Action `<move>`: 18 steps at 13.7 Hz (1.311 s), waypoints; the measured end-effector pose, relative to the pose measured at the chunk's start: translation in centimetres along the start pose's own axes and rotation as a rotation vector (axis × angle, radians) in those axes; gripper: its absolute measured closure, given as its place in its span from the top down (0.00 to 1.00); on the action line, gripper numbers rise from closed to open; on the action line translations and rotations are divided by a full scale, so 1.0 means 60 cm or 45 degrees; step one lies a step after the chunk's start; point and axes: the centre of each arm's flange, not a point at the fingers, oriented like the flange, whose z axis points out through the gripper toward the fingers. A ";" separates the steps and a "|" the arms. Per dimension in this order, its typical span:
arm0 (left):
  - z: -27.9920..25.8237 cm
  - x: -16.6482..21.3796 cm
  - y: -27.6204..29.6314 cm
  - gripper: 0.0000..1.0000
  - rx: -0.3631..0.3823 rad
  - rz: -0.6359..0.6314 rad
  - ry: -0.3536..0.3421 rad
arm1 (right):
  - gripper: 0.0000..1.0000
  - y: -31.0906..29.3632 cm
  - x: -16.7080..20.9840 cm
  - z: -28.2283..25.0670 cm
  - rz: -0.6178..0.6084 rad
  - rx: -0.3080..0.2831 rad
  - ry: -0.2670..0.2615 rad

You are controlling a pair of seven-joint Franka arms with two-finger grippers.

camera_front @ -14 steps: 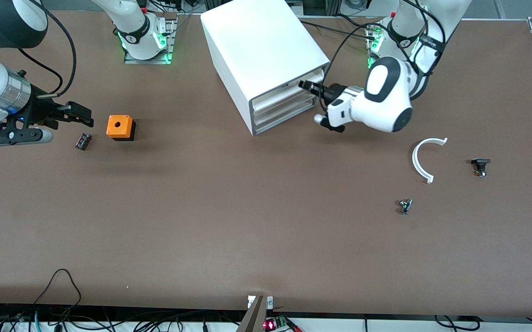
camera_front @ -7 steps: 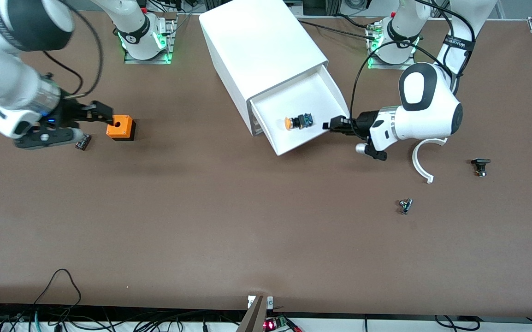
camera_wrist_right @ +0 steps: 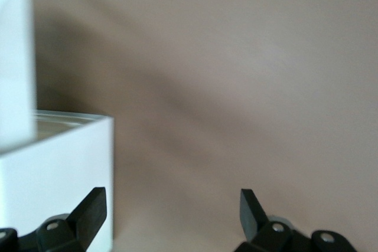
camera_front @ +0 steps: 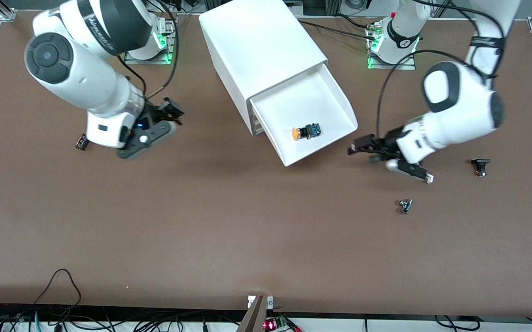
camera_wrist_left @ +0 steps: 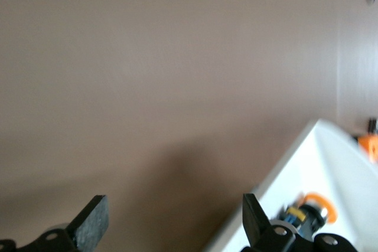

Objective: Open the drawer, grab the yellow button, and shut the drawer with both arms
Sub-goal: 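Lower the right gripper into the drawer while the left gripper withdraws, then grasp the yellow-capped push button in the drawer with the right gripper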

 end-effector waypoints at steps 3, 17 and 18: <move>-0.116 0.022 -0.015 1.00 0.135 0.071 0.035 | 1.00 -0.109 0.073 0.055 -0.309 0.060 0.024; -0.389 -0.003 -0.072 1.00 0.655 0.078 -0.195 | 1.00 -0.433 0.180 0.210 -1.127 0.021 0.249; -0.389 -0.004 -0.070 1.00 0.655 0.079 -0.194 | 1.00 -0.441 0.180 0.226 -1.161 0.007 0.231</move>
